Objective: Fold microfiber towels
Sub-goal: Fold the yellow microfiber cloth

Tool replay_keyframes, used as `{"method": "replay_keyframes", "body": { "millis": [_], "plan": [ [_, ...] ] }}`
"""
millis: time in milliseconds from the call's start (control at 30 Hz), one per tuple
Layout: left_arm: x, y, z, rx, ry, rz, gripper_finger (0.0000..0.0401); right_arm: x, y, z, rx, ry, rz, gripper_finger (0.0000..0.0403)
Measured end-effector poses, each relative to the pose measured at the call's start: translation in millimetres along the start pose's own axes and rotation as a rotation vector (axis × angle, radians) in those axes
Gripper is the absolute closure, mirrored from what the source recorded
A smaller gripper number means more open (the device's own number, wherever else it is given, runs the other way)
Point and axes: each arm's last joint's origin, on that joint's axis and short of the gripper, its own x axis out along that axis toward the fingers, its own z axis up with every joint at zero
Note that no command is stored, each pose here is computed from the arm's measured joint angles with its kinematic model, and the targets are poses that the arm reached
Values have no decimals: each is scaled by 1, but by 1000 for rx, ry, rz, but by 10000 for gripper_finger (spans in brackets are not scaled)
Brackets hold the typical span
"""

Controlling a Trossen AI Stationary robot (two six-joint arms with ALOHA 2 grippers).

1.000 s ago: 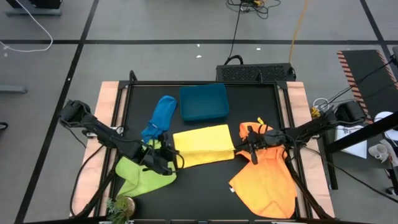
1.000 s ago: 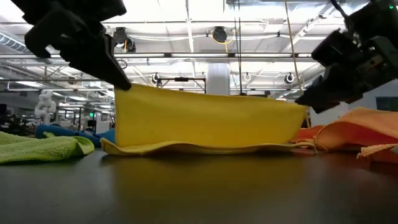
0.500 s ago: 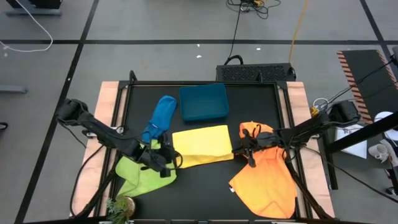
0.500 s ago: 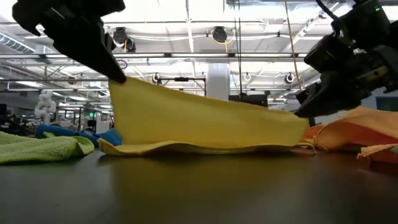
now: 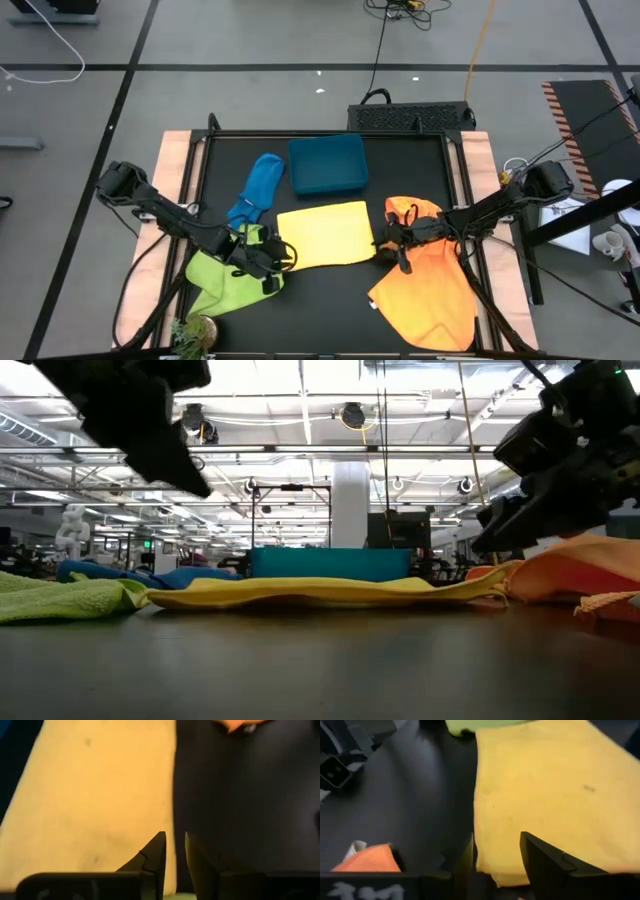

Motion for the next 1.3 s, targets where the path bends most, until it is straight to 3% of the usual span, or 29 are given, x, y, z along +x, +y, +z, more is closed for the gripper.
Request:
{"method": "replay_keyframes", "body": {
  "millis": [100,267,533,733,900,1033,1300],
  "plan": [
    [0,-2,6,38,-56,-18,325,-3,-2,6,1,-49,-44,233],
    [4,5,12,68,-132,86,325,-8,-17,14,47,-132,-281,232],
    [9,22,27,34,-200,145,325,-10,-55,14,231,-148,-432,231],
    [26,26,31,50,-239,148,325,-12,-78,10,356,-132,-402,231],
    [43,19,33,109,-323,103,325,-7,-85,10,373,-126,-355,231],
    [55,16,38,153,-420,91,325,3,-92,11,378,-69,-379,231],
    [65,13,38,119,-489,59,325,16,-99,12,379,-17,-402,231]
  ]
}}
